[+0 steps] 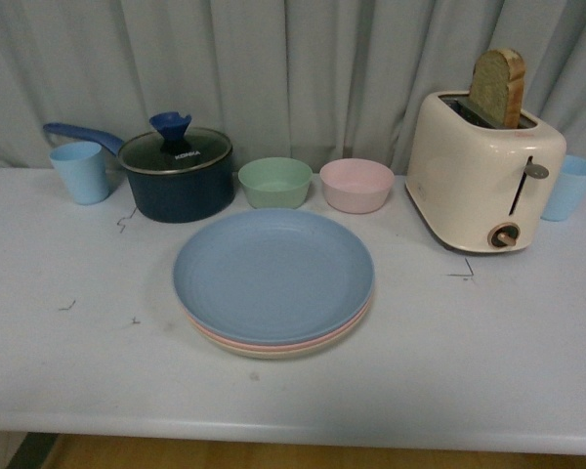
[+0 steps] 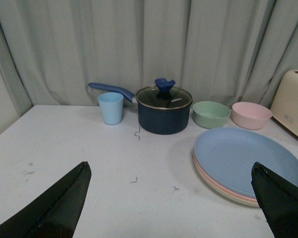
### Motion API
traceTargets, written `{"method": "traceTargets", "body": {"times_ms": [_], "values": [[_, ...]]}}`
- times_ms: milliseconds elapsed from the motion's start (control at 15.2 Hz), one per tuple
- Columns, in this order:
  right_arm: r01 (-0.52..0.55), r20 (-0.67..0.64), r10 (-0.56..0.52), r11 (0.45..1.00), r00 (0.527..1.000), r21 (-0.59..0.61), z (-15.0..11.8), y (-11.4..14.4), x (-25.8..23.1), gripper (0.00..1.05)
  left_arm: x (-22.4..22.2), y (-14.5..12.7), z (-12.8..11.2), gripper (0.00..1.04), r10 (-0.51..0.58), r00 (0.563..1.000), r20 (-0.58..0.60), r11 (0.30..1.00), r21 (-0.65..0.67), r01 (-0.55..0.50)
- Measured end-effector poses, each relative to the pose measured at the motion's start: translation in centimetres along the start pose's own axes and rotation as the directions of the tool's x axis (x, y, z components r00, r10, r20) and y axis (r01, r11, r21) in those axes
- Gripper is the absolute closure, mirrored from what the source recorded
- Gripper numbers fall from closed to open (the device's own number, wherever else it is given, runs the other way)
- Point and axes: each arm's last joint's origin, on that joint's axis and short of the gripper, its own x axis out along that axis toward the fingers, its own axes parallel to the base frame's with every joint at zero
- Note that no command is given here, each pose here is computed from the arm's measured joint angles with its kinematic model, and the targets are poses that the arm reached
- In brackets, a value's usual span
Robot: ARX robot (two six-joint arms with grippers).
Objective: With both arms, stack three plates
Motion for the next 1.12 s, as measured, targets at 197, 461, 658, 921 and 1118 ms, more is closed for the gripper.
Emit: {"method": "traceTargets", "body": {"times_ms": [197, 461, 658, 921, 1118], "values": [[0.000, 0.000, 0.000, 1.000, 1.000, 0.000, 0.00, 0.00, 0.00, 0.10, 0.00, 0.00, 0.00, 0.07, 0.000, 1.000, 0.000, 1.000, 0.000, 0.000], [0.000, 0.000, 0.000, 1.000, 1.000, 0.000, 0.00, 0.00, 0.00, 0.06, 0.00, 0.00, 0.00, 0.07, 0.000, 1.000, 0.000, 1.000, 0.000, 0.000], [0.000, 0.000, 0.000, 1.000, 1.000, 0.000, 0.00, 0.00, 0.00, 0.06, 0.00, 0.00, 0.00, 0.07, 0.000, 1.000, 0.000, 1.000, 0.000, 0.000], [0.000, 0.000, 0.000, 1.000, 1.000, 0.000, 0.00, 0.00, 0.00, 0.06, 0.00, 0.00, 0.00, 0.07, 0.000, 1.000, 0.000, 1.000, 0.000, 0.000], [0.000, 0.000, 0.000, 1.000, 1.000, 0.000, 0.00, 0.00, 0.00, 0.06, 0.00, 0.00, 0.00, 0.07, 0.000, 1.000, 0.000, 1.000, 0.000, 0.000]]}}
